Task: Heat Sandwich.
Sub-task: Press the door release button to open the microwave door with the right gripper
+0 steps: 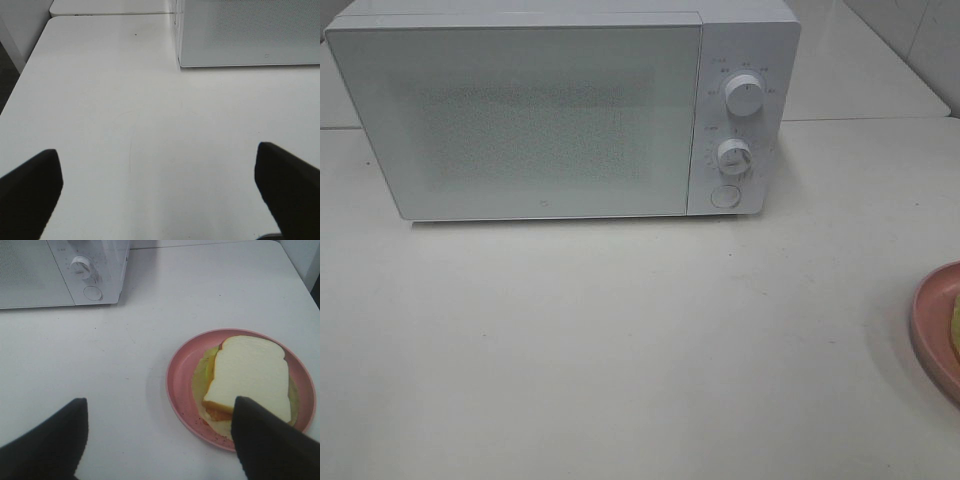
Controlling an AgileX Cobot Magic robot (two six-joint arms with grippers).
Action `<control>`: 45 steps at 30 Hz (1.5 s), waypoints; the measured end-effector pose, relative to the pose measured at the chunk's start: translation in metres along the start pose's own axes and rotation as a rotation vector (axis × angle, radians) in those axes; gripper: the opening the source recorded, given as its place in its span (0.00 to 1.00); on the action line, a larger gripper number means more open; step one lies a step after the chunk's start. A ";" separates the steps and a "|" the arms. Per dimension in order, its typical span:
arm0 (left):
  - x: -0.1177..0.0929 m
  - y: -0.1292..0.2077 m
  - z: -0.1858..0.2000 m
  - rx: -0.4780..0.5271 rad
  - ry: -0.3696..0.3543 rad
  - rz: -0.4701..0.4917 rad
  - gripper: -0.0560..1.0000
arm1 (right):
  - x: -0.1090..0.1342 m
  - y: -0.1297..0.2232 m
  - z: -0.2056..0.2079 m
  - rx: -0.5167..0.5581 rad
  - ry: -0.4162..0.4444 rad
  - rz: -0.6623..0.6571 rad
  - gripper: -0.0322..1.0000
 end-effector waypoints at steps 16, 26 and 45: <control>0.000 0.000 0.000 0.000 0.000 0.000 0.99 | 0.000 0.000 0.000 -0.001 0.000 0.000 0.77; 0.000 0.000 0.000 0.000 0.000 0.000 0.99 | 0.007 -0.023 -0.002 -0.053 -0.017 0.000 0.77; 0.000 0.000 0.000 0.000 0.000 0.000 0.99 | 0.018 -0.055 -0.054 0.017 0.006 0.000 0.77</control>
Point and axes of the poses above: a point on each arm's last joint axis where the gripper is mounted, z pointing back along that axis away from the gripper, x along the wrist's bending axis when the last joint is at zero, y = z × x, the point moved 10 cm from there along -z, pointing out along that axis toward the gripper, and after that the axes turned 13 degrees about -z, right-handed, at the moved point
